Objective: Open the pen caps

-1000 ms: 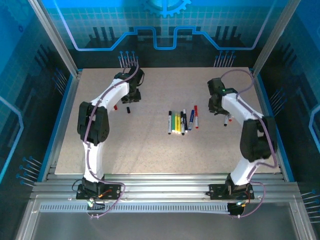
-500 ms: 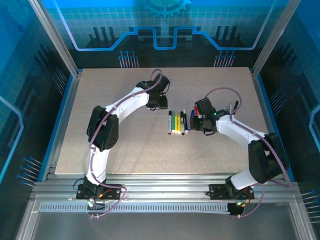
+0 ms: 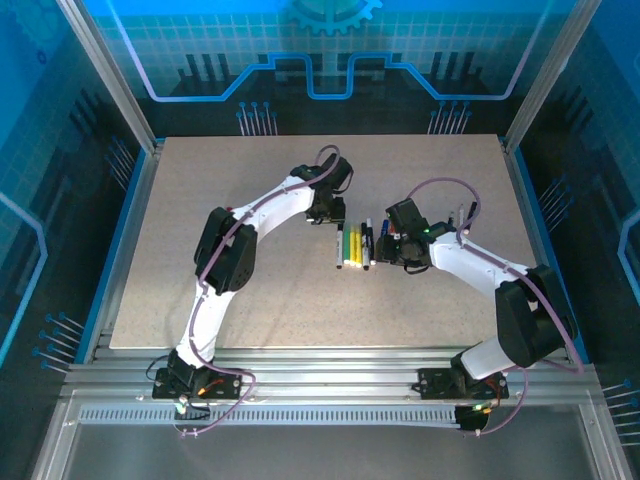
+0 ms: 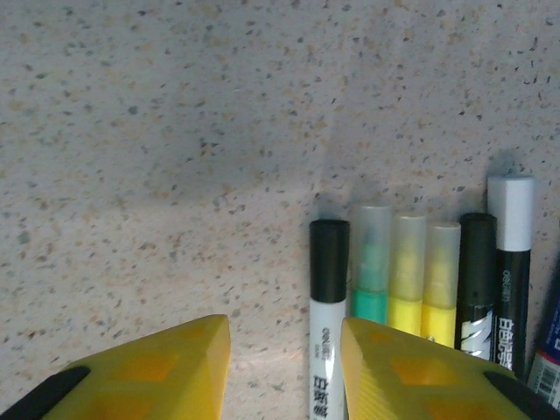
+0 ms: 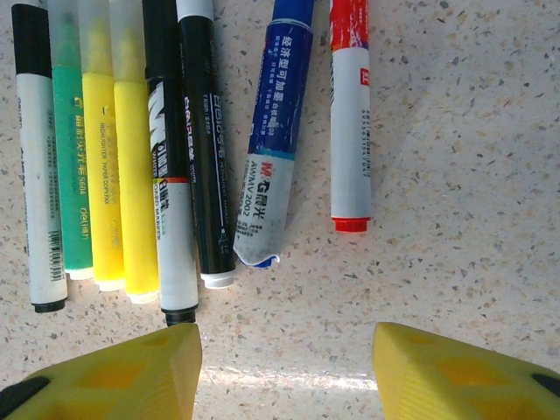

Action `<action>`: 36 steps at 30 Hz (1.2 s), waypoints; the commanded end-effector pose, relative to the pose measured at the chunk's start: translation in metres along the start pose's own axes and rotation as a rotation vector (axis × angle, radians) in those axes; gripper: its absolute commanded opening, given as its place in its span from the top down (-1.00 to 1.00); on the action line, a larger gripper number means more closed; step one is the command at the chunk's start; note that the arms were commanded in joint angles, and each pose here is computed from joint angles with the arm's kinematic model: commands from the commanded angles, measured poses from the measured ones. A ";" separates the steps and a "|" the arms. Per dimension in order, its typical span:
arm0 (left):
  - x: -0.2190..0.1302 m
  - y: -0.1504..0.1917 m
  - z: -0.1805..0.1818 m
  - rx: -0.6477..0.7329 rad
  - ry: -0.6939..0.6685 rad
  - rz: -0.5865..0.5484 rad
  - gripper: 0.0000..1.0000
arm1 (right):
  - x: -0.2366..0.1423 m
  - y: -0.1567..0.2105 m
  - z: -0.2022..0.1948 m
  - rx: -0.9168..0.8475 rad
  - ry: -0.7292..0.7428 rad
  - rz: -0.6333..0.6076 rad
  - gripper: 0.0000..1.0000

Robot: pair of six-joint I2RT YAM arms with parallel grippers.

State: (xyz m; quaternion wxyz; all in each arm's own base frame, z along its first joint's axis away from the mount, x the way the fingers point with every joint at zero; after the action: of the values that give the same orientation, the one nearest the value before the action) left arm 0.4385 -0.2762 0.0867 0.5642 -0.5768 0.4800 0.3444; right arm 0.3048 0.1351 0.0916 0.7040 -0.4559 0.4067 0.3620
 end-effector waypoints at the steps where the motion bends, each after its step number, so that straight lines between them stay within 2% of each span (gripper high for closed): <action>1: 0.008 0.004 -0.007 0.019 0.003 0.044 0.23 | 0.004 0.005 0.005 0.010 -0.011 0.018 -0.09; 22: 0.034 0.008 -0.019 0.026 0.037 0.097 0.24 | 0.011 0.007 0.008 0.006 -0.011 0.041 -0.06; 36: 0.056 0.021 -0.001 0.038 -0.084 0.159 0.36 | 0.024 0.010 0.011 0.000 -0.010 0.073 -0.02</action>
State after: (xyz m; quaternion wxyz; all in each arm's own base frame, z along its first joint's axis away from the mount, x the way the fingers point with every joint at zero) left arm 0.4412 -0.2886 0.0400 0.5555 -0.5384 0.5062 0.3811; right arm 0.3037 0.1404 0.0670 0.6873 -0.4441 0.4301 0.3813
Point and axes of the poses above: each hand's point on the last joint's axis, 136 mm out from that joint toward the fingers, its own x axis out along the fingers, its own z axis along the line the jaws close on, y = z × x, the point moved 2 cm from there along -x, back along the fingers, and after that the axes turned 10 degrees about x, right-handed, at the moved point
